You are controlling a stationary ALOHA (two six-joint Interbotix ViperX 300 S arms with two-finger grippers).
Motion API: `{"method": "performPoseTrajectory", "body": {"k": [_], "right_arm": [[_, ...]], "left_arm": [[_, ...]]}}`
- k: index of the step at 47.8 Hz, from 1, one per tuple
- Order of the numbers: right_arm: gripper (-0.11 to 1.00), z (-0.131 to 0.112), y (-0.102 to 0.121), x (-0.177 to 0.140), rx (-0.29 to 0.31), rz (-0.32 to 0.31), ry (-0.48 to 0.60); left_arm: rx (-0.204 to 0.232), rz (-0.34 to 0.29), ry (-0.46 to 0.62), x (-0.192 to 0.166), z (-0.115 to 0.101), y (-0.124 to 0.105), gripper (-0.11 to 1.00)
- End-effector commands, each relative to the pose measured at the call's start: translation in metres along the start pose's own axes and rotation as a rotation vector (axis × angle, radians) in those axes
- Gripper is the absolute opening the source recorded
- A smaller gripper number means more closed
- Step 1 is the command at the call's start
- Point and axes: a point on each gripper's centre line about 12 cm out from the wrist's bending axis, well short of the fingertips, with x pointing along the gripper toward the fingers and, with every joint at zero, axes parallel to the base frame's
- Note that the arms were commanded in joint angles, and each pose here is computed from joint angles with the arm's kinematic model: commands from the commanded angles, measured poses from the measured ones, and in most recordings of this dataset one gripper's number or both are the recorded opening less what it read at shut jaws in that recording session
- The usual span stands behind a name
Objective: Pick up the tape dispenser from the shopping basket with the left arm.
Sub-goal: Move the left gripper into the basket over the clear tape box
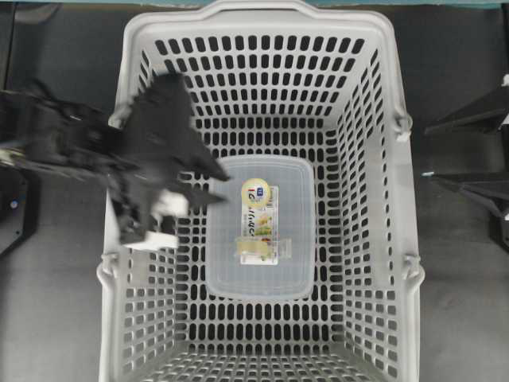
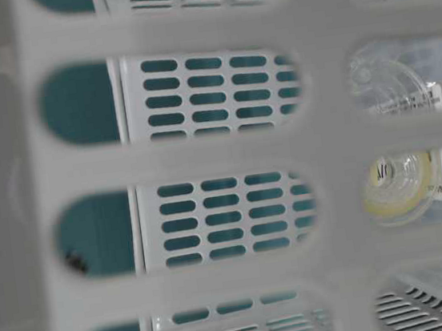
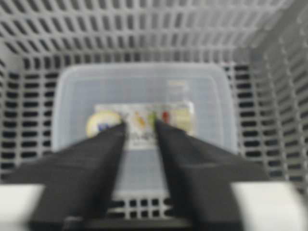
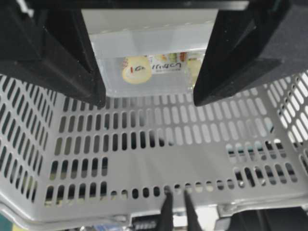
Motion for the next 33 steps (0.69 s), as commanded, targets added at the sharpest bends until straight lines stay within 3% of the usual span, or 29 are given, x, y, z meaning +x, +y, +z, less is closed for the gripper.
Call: {"method": "performPoseTrajectory", "body": {"k": [1, 6, 10, 17, 22, 33], "right_arm": [[0.7, 0.012, 0.001, 0.0, 0.006, 0.004, -0.032], [0.7, 0.012, 0.001, 0.0, 0.006, 0.004, -0.032], [0.7, 0.012, 0.001, 0.0, 0.006, 0.004, -0.032], [0.7, 0.012, 0.001, 0.0, 0.006, 0.004, -0.032], [0.7, 0.011, 0.001, 0.0, 0.004, 0.004, -0.03], [0.7, 0.011, 0.001, 0.0, 0.007, 0.004, -0.029]], "left_arm": [[0.024, -0.016, 0.023, 0.012, 0.014, -0.011, 0.45], [0.037, -0.022, 0.104, 0.033, 0.013, -0.017, 0.76], [0.039, -0.021, 0.167, 0.049, 0.009, -0.019, 0.89], [0.04, -0.027, 0.248, 0.073, 0.003, -0.029, 0.9], [0.018, -0.03, 0.27, 0.085, 0.001, -0.034, 0.9], [-0.036, -0.01, 0.368, 0.113, -0.027, -0.034, 0.9]]}}
